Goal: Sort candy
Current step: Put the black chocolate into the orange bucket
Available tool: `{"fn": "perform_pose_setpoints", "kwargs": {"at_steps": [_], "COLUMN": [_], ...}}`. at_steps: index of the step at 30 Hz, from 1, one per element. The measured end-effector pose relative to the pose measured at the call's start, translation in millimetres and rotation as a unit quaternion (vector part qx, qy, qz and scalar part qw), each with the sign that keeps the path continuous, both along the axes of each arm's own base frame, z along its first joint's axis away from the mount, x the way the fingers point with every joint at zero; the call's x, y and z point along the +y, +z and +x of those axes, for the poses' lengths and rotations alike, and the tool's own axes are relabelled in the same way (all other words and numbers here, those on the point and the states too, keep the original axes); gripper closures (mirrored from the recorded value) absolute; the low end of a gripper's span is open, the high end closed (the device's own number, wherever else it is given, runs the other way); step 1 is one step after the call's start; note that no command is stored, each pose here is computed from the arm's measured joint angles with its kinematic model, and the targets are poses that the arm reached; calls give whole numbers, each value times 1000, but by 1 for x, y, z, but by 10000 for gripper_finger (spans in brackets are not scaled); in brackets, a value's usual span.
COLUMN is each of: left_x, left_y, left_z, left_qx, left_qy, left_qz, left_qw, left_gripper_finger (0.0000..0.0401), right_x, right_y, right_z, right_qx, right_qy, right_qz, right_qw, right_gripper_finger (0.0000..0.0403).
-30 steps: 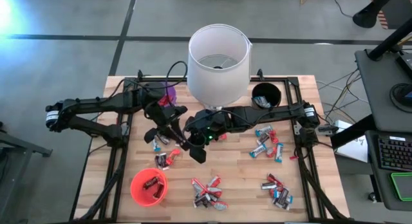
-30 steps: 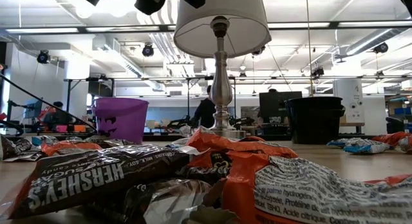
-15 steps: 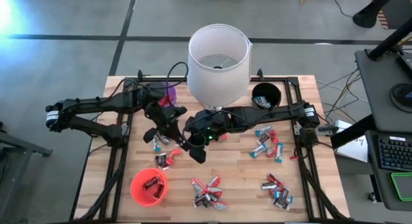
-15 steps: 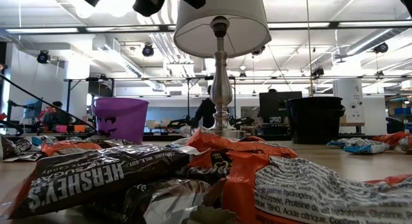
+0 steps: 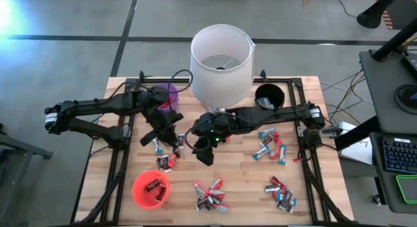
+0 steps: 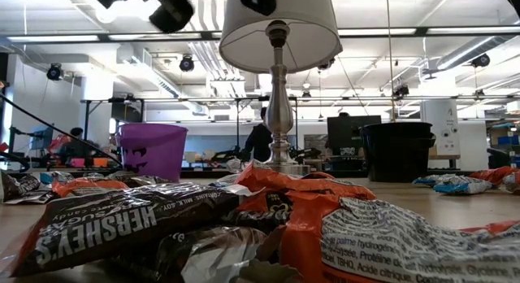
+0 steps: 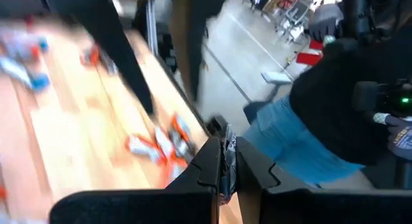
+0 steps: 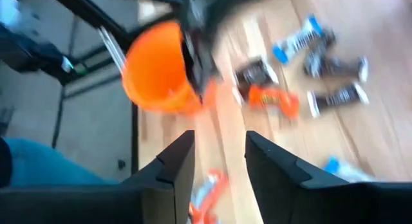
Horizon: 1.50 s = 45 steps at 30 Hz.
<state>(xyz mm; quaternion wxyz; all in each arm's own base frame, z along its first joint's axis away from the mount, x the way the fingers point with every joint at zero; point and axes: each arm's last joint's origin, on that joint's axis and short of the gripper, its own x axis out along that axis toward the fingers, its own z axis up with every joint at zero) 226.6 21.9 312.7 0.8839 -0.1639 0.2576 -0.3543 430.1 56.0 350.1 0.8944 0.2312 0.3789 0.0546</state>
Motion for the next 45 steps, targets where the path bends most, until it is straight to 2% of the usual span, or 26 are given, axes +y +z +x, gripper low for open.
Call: {"fn": "perform_pose_setpoints", "kwargs": {"at_steps": [3, 8, 13, 24, 29, 35, 39, 45], "left_x": [-5, -18, -33, -67, -80, -93, -100, -115], "left_y": [-7, -16, -16, -4, -3, -9, -15, -20], "left_z": [-12, -32, -47, -72, -77, -72, -64, -56], "left_qx": [61, 159, 208, 246, 260, 266, 274, 274], "left_qy": [-6, 10, 14, 15, 26, 45, 78, 43], "left_qz": [-1, 49, 84, 66, 81, 115, 137, 133], "left_qw": [998, 986, 974, 967, 962, 956, 949, 952], "left_gripper_finger": [401, 401, 401, 401, 401, 401, 401, 401], "right_x": [0, 0, -1, -5, -15, -26, -26, -27], "right_y": [-5, -11, -12, -16, -16, -16, -17, -17], "right_z": [-6, -13, -14, -18, -17, -16, -16, -16], "right_qx": [42, 89, 99, 127, 125, 128, 129, 130], "right_qy": [-4, -5, -7, -9, -38, -73, -81, -82], "right_qz": [1, -3, -7, -14, -35, -34, -37, -37], "right_qw": [999, 996, 995, 992, 991, 988, 988, 987], "right_gripper_finger": [269, 272, 275, 271, 272, 271, 272, 272]}}
